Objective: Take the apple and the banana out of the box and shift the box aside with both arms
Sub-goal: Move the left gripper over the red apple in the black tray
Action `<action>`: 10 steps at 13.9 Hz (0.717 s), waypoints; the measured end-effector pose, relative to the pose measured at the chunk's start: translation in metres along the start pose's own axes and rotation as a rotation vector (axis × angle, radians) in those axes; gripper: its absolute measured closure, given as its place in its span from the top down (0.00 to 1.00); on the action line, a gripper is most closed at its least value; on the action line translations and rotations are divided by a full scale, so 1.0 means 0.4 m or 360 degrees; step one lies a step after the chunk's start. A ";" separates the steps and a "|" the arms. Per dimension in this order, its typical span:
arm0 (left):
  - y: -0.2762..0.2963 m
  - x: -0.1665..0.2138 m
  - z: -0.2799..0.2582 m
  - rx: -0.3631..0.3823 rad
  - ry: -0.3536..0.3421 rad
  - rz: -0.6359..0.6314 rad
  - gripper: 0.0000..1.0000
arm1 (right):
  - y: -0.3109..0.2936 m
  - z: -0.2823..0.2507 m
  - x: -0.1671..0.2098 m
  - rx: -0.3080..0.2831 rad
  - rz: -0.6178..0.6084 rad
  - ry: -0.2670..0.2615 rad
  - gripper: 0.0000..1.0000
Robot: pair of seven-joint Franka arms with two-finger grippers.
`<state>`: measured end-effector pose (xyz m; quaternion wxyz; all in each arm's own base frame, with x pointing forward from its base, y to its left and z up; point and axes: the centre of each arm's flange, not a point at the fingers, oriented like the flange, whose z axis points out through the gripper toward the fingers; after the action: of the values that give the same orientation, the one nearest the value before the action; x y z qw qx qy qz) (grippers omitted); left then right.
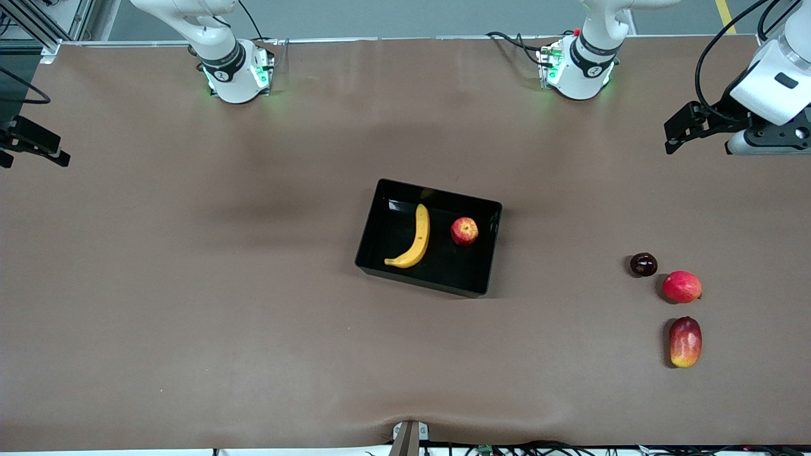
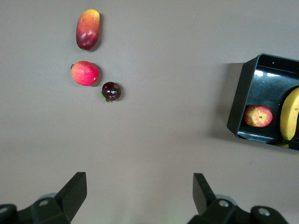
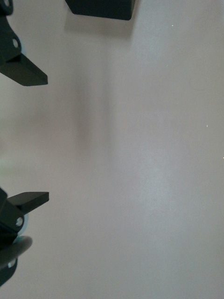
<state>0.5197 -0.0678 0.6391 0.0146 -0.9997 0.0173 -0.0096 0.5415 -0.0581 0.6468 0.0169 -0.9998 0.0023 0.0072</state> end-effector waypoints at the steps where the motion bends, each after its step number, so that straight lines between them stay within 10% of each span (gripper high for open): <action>1: 0.000 0.000 0.000 0.0000 0.0000 0.0000 1.00 | 0.000 0.000 0.000 0.0000 0.0000 0.0000 1.00; 10: 0.236 0.050 0.161 0.0007 -0.0180 0.0207 1.00 | 0.008 0.002 0.000 0.0000 0.0009 -0.0002 1.00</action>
<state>0.5377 -0.1611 0.5724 0.0184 -0.9954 0.0812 0.0478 0.5415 -0.0611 0.6460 0.0170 -0.9998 0.0051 0.0078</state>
